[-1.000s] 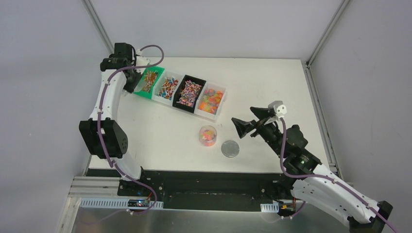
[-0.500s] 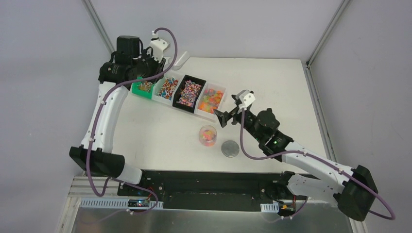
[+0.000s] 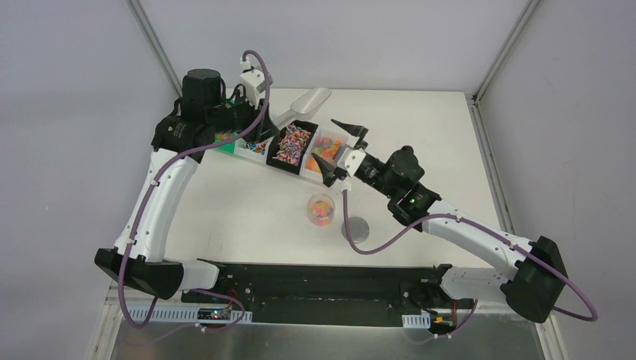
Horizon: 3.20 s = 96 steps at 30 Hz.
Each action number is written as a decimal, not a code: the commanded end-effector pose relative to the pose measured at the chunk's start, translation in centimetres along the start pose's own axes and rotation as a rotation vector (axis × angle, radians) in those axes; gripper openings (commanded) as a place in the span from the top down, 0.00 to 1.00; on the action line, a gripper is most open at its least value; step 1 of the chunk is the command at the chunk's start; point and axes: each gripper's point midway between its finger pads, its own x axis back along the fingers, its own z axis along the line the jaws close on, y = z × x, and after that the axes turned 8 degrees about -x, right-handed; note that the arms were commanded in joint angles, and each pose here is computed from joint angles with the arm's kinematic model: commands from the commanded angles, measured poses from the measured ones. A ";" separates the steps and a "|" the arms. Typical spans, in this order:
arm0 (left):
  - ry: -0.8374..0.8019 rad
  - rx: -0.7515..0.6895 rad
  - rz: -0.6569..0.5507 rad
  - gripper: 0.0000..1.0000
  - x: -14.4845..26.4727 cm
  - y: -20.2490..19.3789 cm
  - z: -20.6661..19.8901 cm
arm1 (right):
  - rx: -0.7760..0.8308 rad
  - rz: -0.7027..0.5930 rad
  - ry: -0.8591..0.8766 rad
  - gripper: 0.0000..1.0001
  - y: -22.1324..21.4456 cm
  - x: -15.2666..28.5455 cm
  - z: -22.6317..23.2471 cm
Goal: Pack the candies
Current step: Adjust the spatula, then scoop the fake candies from the storage box.
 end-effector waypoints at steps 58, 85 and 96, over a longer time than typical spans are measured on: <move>-0.062 0.003 -0.035 0.56 0.1 -1.8 -4.3 | 0.077 -0.057 0.026 1.00 -1.8 -7.1 4.2; 0.310 -0.037 0.049 1.00 1.4 -3.2 6.6 | -0.165 -0.086 0.025 0.00 -1.4 1.9 5.9; 0.678 -0.134 0.131 1.00 5.3 -3.8 17.1 | -0.382 -0.094 -0.146 0.00 0.1 8.8 3.1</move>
